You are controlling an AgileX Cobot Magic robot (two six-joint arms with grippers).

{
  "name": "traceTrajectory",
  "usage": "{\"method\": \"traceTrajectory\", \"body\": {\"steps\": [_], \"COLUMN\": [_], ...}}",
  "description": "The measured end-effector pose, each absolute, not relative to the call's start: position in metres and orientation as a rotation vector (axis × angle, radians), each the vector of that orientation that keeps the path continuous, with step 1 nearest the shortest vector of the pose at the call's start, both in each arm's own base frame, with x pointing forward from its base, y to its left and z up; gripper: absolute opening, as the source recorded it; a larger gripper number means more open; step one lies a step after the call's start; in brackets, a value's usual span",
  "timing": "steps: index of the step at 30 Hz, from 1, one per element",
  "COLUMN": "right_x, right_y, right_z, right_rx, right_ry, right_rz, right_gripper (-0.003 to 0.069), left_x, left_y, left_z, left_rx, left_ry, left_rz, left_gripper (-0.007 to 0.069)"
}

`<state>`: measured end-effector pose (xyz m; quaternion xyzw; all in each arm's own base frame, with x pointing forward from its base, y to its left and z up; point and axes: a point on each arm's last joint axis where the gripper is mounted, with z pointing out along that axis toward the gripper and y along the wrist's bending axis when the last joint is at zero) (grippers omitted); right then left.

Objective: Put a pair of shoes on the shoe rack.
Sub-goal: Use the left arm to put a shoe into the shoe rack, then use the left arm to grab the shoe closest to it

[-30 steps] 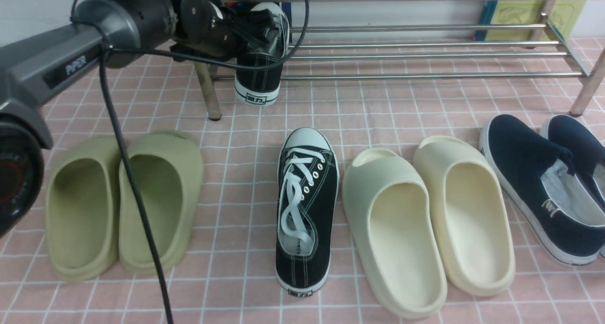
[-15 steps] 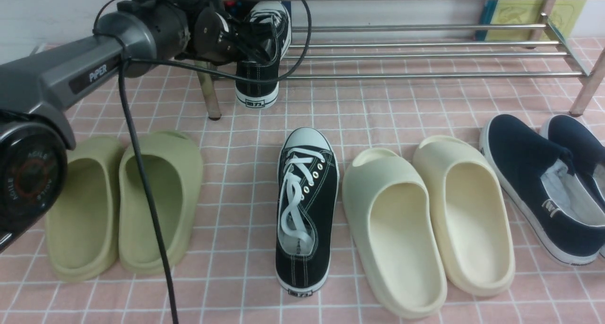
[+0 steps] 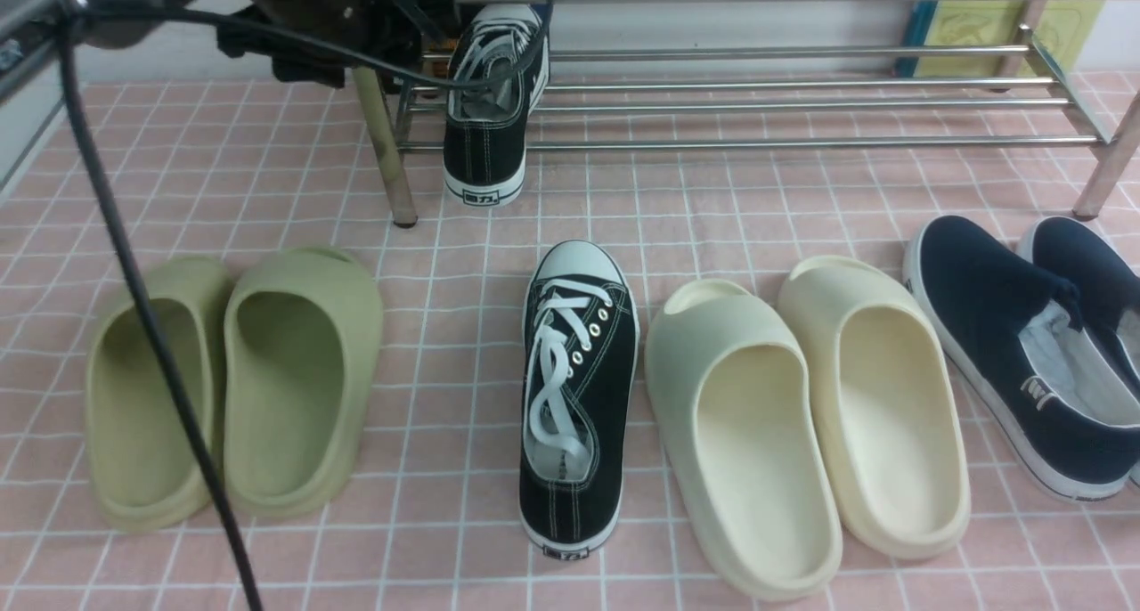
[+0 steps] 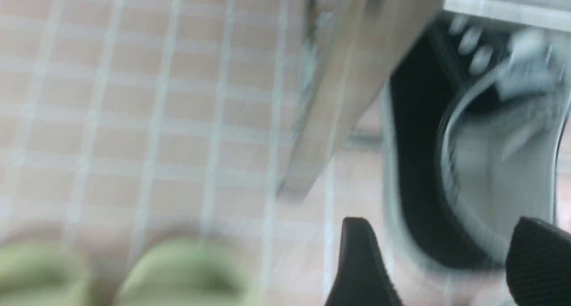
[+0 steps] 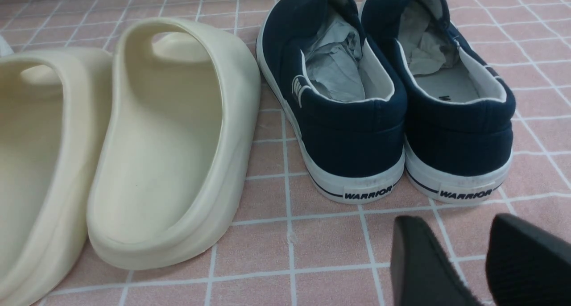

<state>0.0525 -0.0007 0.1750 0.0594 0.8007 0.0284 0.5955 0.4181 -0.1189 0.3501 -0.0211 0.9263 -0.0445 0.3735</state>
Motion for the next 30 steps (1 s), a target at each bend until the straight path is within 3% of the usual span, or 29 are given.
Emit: {"method": "traceTrajectory", "body": {"steps": [6, 9, 14, 20, 25, 27, 30], "right_x": [0.053, 0.053, 0.053, 0.053, 0.053, 0.053, 0.053], "right_y": [-0.001, -0.001, -0.001, -0.001, -0.001, -0.001, -0.001], "right_z": [0.175, 0.175, 0.175, 0.175, 0.175, 0.175, 0.175], "right_rx": [0.138, 0.138, 0.138, 0.138, 0.138, 0.138, 0.138], "right_ry": [1.860, 1.860, 1.860, 1.860, 1.860, 1.860, 1.860], "right_rz": [0.066, 0.066, 0.066, 0.066, 0.066, 0.066, 0.066], "right_gripper": [0.0239, 0.0239, 0.0239, 0.0239, 0.0239, 0.0239, 0.0239], "left_x": [0.363, 0.322, 0.284, 0.278, 0.286, 0.288, 0.294], "left_y": [-0.145, -0.178, -0.195, -0.200, -0.206, -0.208, -0.211], "left_z": [0.352, 0.319, 0.275, 0.244, 0.218, 0.210, 0.196], "left_rx": [0.132, 0.295, 0.346, 0.298, 0.295, 0.296, 0.298], "left_ry": [2.569, 2.655, 2.725, 2.742, 2.777, 2.790, 2.796], "left_rz": [-0.095, -0.131, -0.181, -0.270, -0.257, -0.248, -0.242], "left_gripper": [0.0459, 0.0459, 0.0459, 0.0459, 0.0436, 0.0411, 0.0300]}}
